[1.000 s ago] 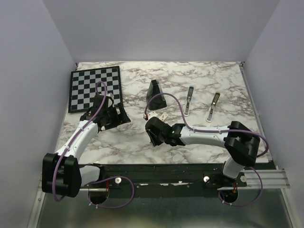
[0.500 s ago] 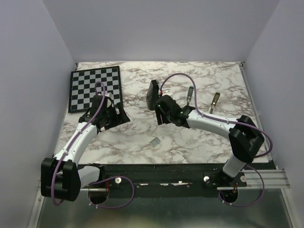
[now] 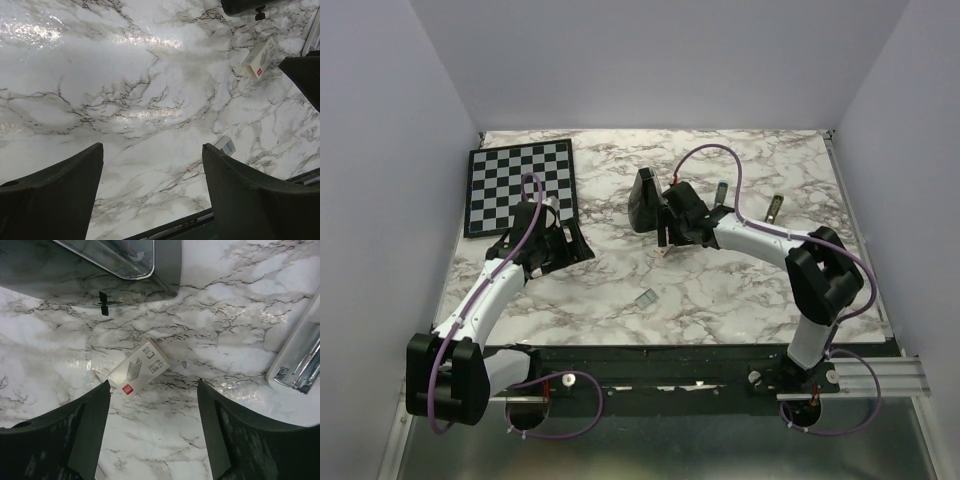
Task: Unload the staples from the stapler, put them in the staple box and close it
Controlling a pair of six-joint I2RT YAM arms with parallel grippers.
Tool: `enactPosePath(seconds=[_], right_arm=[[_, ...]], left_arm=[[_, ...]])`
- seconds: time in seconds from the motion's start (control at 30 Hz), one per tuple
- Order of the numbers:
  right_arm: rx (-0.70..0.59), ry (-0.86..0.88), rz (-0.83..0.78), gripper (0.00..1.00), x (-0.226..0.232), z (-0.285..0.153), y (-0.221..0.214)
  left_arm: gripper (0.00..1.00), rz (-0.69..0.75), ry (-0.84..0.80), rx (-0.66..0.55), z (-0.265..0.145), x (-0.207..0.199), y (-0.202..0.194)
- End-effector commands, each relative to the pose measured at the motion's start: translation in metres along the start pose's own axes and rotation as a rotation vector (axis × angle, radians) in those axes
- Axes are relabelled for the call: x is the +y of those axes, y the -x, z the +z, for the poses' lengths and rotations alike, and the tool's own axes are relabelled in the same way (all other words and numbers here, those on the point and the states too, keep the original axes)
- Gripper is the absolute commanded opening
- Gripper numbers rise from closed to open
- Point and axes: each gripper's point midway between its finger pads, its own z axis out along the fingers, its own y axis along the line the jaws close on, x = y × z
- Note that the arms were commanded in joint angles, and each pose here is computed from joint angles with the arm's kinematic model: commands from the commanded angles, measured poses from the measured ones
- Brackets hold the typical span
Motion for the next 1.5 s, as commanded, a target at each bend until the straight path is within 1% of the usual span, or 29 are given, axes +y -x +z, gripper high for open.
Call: enactPosePath(seconds=[0.0, 0.1, 0.37, 0.67, 0.9, 1.03, 1.17, 1.33, 1.47], right_arm=[[0.016, 0.033, 0.093, 0.79, 0.016, 0.012, 0.004], [0.017, 0.002, 0.146, 0.79, 0.016, 0.017, 0.006], [0.068, -0.069, 0.232, 0.79, 0.009, 0.030, -0.011], [0.088, -0.068, 0.271, 0.78, 0.012, 0.038, -0.017], [0.088, -0.070, 0.311, 0.73, 0.019, 0.043, -0.018], [0.097, -0.057, 0.286, 0.71, 0.030, 0.047, -0.017], [0.106, -0.038, 0.210, 0.67, 0.042, 0.048, -0.021], [0.120, -0.046, 0.122, 0.62, 0.052, 0.048, -0.031], [0.111, -0.072, 0.088, 0.59, 0.055, 0.044, -0.034]], left_arm=[[0.86, 0.020, -0.030, -0.006, -0.002, -0.004, 0.000], [0.86, 0.022, -0.032, -0.007, -0.003, -0.005, -0.001], [0.86, 0.020, -0.034, -0.004, -0.002, -0.005, -0.001], [0.86, 0.021, -0.039, -0.011, -0.004, -0.007, 0.000], [0.86, 0.021, -0.037, -0.006, -0.003, -0.006, -0.001], [0.86, 0.020, -0.037, -0.009, -0.004, -0.006, -0.001], [0.86, 0.023, -0.040, -0.014, -0.005, -0.007, 0.000], [0.86, 0.024, -0.043, -0.015, -0.006, -0.007, -0.001], [0.86, 0.024, -0.041, -0.019, -0.006, -0.007, 0.000]])
